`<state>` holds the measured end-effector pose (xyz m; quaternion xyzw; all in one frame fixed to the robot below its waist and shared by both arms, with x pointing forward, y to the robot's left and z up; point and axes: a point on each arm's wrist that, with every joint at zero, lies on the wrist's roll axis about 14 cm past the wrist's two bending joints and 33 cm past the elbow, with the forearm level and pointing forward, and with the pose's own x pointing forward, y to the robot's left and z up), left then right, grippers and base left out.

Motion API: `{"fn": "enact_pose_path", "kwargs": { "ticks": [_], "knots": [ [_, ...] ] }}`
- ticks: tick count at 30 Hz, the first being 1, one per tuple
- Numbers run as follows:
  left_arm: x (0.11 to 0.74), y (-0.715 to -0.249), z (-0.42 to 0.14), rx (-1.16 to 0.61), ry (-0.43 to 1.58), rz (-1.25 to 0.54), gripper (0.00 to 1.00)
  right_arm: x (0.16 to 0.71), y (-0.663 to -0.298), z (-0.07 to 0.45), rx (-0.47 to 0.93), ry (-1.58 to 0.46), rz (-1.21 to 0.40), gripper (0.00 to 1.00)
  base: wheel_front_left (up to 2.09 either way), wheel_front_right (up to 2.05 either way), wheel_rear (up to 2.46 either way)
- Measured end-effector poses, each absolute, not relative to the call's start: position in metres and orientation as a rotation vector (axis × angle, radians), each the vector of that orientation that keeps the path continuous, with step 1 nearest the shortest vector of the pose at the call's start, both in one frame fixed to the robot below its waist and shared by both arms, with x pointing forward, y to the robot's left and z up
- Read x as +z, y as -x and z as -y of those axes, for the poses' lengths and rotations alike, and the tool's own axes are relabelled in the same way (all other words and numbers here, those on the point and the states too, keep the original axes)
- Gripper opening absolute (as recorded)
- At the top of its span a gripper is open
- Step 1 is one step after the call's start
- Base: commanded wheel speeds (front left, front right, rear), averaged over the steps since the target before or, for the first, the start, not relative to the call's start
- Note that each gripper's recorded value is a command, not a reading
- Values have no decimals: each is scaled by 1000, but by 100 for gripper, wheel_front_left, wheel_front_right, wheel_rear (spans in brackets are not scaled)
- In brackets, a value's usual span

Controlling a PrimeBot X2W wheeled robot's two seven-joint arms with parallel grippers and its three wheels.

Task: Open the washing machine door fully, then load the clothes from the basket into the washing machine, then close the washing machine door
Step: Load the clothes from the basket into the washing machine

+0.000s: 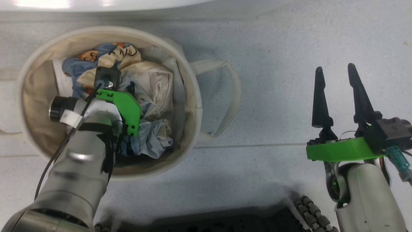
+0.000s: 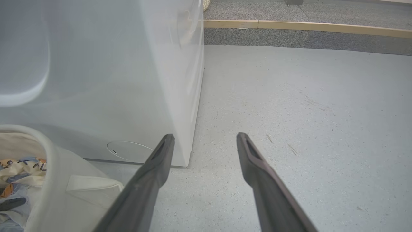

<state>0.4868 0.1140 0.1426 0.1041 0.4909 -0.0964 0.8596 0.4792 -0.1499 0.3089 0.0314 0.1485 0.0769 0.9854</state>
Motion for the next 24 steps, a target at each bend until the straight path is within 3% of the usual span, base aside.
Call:
{"fn": "enact_pose_path", "kwargs": {
  "ticks": [9, 10, 18, 24],
  "knots": [
    [119, -474, -105, -246, -198, -1113, 100, 290, -477, 154, 141, -60, -335, 100, 0, 0, 0],
    [120, -475, -105, -253, -206, -1103, 0, 289, -477, 153, 145, -58, -335, 100, 0, 0, 0],
    [141, -495, -112, -207, -181, -949, 0, 295, -484, 144, 168, -62, -308, 100, 0, 0, 0],
    [177, -517, -131, -76, -92, -816, 0, 321, -496, 135, 190, -74, -241, 100, 0, 0, 0]
  ]
}}
